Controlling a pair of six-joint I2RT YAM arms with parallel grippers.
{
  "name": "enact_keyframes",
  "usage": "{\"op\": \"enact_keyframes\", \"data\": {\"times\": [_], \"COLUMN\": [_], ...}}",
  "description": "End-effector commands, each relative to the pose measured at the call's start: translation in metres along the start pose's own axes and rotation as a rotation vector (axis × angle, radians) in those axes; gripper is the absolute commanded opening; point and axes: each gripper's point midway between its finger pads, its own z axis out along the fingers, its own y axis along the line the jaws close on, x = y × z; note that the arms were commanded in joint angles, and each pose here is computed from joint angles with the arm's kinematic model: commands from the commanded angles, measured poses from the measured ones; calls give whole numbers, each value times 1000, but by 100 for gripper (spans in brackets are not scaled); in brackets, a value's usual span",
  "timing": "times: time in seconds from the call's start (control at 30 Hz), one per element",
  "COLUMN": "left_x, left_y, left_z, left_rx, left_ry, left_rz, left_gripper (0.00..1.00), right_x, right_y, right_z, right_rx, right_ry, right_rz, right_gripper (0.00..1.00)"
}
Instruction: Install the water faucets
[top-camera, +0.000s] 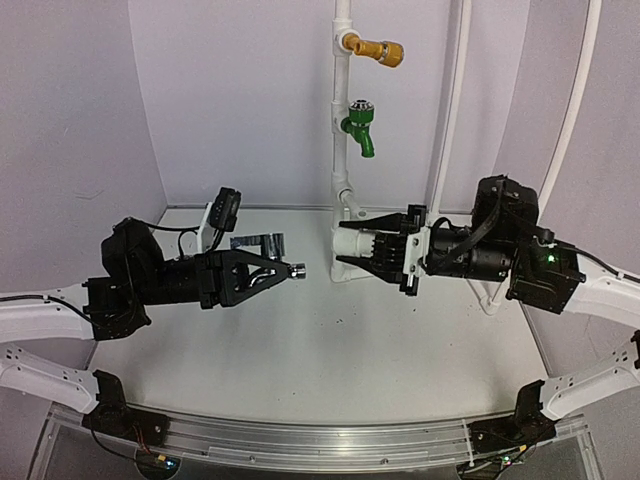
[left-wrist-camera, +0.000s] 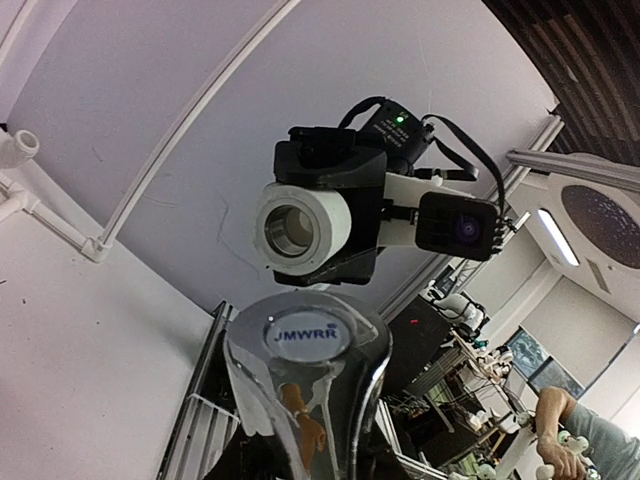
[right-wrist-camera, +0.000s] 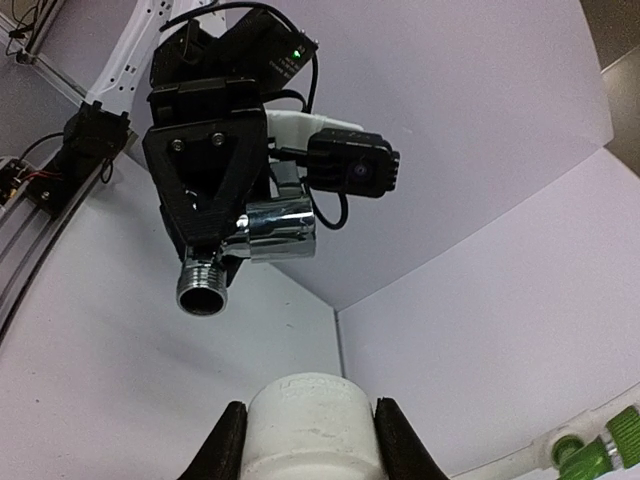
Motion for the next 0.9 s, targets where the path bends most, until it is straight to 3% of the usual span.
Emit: {"op": "enact_keyframes", "data": {"times": [0.0,0.5,0.87], "left_x": [-29,-26,-17], "left_y": [-44,-45,-53], "left_z": [1,18,25], "left_rx": [151,208,271], "left_ry": [-54,2,70], "left_rz": [60,43,28], "left_gripper": [0,0,0], "right_x": [-30,-43,-45], "right_y": [-20,15,25], "right_z": [-10,-20,-13], "right_rx": [114,96,75], "right_ry": [-117,-262,-304], "right_rz": [-152,-461,-547], "right_gripper": [0,0,0]}}
